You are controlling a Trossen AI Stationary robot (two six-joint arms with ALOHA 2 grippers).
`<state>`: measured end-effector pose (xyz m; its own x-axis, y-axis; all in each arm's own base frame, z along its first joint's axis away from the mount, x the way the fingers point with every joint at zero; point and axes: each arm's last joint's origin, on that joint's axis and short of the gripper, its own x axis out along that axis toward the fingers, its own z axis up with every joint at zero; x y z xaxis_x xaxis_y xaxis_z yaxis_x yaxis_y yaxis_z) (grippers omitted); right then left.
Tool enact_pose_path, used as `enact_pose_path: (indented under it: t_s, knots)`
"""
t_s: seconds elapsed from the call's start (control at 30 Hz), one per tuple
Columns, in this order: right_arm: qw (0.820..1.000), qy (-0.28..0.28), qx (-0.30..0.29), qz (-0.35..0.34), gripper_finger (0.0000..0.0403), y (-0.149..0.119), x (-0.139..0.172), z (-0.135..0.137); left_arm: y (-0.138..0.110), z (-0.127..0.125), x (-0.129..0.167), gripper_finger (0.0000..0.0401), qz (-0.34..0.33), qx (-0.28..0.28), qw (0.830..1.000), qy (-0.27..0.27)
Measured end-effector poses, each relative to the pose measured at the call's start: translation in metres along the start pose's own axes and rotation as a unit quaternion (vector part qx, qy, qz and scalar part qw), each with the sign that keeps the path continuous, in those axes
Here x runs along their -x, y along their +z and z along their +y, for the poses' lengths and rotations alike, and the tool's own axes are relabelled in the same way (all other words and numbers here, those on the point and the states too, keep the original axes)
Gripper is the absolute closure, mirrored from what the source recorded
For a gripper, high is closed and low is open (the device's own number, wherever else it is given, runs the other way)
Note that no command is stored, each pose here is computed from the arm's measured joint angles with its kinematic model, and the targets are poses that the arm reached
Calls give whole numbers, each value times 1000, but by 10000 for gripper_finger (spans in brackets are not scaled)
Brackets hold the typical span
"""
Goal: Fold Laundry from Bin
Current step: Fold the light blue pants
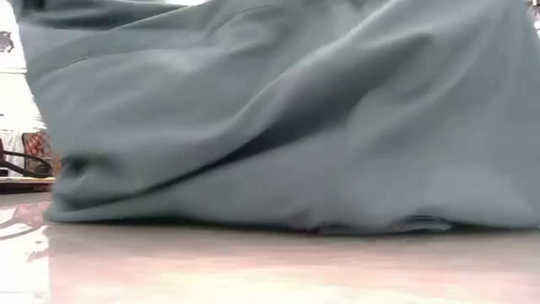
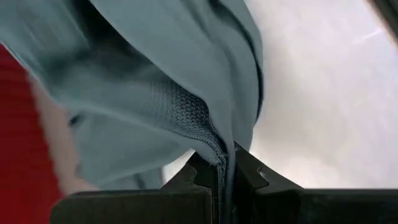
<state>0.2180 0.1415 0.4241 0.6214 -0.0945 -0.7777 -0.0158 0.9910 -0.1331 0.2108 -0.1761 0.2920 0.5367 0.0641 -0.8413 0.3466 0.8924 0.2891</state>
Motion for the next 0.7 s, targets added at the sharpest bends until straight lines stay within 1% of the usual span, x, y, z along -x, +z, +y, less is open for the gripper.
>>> enact_pose_path:
  t_s: [0.1, 0.17, 0.23, 0.33, 0.4, 0.47, 0.53, 0.57, 0.6, 0.67, 0.7]
  knots:
    - [998, -20, -46, -41, 355, -13, 27, -5, 2, 2, 7, 399, -2, 6, 1000, 27]
    - [995, -35, -63, -76, 355, -22, 40, -6, 4, 4, 10, 399, -7, 2, 999, 38]
    - [990, -50, -81, -109, 356, -29, 50, -6, 6, 6, 14, 399, -16, -5, 998, 60]
    - [979, -75, -106, -157, 356, -36, 62, -3, 13, 14, 25, 399, -34, -14, 992, 124]
    - [973, -91, -103, -186, 356, -39, 67, 0, 19, 20, 36, 399, -51, -22, 985, 165]
    - [966, -114, -95, -213, 356, -40, 70, 3, 27, 26, 51, 399, -70, -41, 976, 200]
    - [952, -163, -81, -247, 356, -38, 71, 2, 38, 36, 72, 399, -94, -58, 964, 243]
    - [941, -194, -73, -269, 356, -38, 73, 1, 43, 41, 83, 399, -106, -61, 957, 262]
    - [927, -229, -64, -290, 356, -37, 75, 0, 49, 48, 96, 399, -119, -59, 951, 280]
    - [893, -304, -47, -328, 356, -34, 78, -3, 57, 65, 120, 399, -142, -46, 940, 306]
    - [882, -331, -36, -334, 356, -32, 79, -4, 61, 73, 131, 400, -151, -37, 935, 318]
